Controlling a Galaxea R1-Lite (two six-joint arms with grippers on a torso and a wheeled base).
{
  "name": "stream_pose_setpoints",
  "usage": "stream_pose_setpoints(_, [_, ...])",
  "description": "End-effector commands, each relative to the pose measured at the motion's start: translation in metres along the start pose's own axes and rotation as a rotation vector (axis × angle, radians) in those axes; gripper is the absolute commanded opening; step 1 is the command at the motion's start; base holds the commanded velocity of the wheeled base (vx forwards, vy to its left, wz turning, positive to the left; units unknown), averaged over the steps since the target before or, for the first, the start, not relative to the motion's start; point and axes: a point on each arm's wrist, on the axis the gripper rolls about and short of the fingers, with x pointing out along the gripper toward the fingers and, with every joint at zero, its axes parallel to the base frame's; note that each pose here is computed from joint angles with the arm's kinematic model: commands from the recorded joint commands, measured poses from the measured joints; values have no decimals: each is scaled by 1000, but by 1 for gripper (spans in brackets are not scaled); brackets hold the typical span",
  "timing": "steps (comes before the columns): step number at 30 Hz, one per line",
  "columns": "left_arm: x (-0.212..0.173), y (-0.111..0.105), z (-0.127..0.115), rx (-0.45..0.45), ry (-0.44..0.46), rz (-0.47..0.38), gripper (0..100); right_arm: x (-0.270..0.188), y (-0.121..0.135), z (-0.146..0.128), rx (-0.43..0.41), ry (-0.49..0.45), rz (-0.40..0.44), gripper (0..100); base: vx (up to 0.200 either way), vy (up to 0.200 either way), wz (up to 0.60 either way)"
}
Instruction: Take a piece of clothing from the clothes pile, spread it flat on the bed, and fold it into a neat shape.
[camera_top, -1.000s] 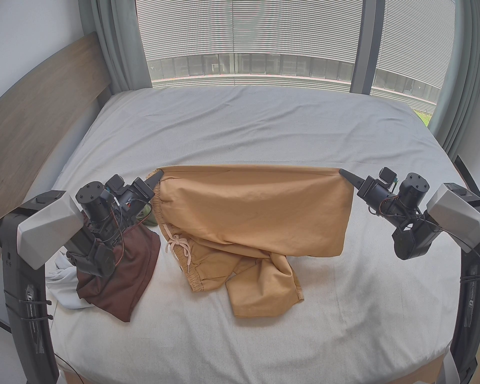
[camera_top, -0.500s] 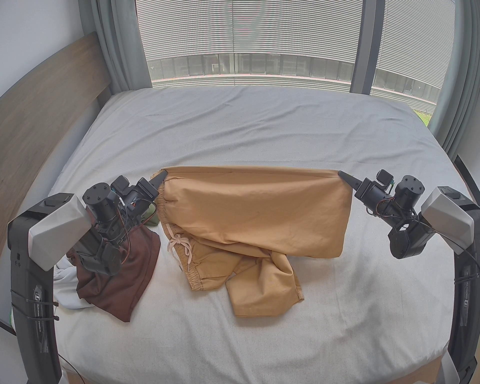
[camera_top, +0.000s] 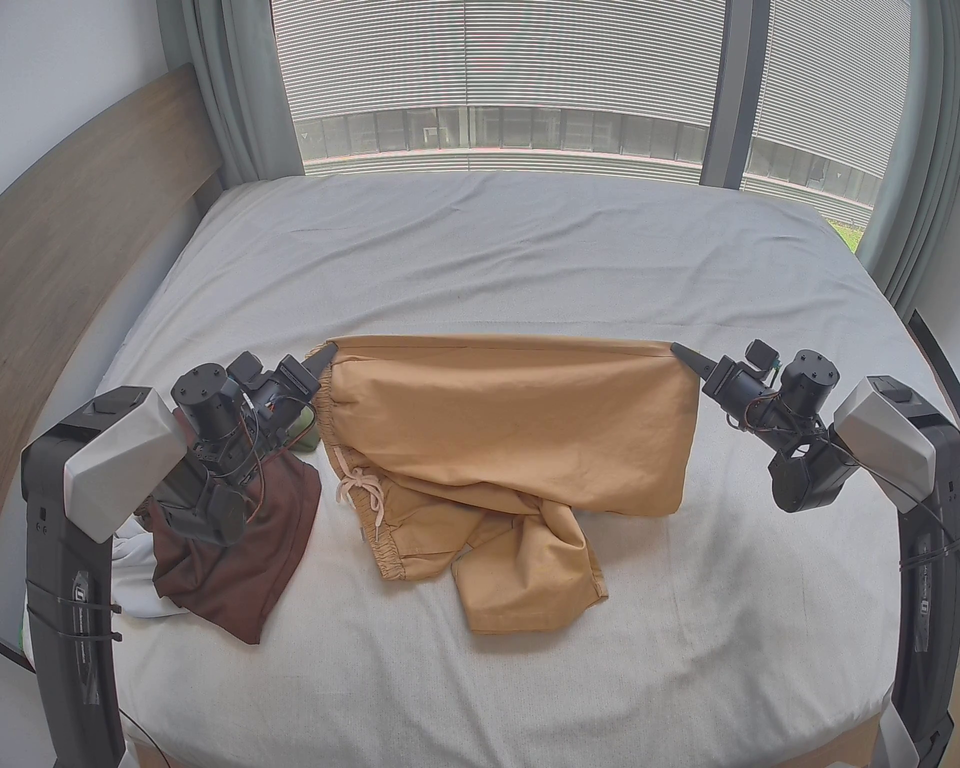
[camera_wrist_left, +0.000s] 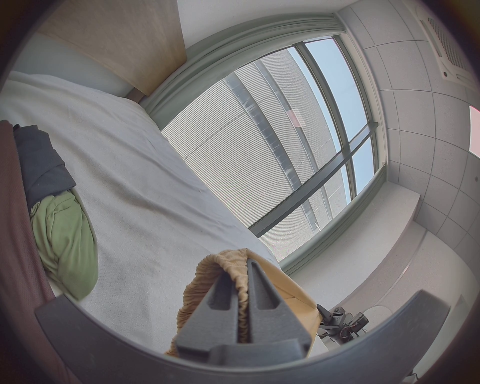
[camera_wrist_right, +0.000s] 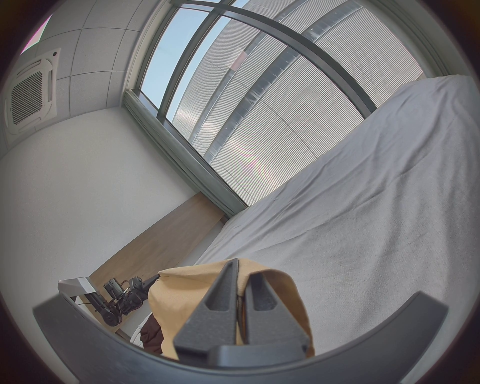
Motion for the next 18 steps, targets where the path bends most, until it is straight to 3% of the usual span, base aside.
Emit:
stream_pose_setpoints(1, [4, -2, 2, 4, -8, -16, 100, 7, -6, 0, -5, -11, -1, 0, 0, 0, 0])
stream_pose_setpoints(2, [6, -3, 4, 6, -13, -22, 100, 11, -8, 0, -12, -24, -2, 100, 0, 0, 0])
stream_pose_setpoints(15, [3, 2, -2, -47, 12, 39, 100, -9, -20, -3, -2, -8, -72, 100, 0, 0, 0])
stream_pose_setpoints(18, [-8, -10, 2, -50, 27, 45, 100, -21, -15, -7, -3, 11, -93, 100, 0, 0, 0])
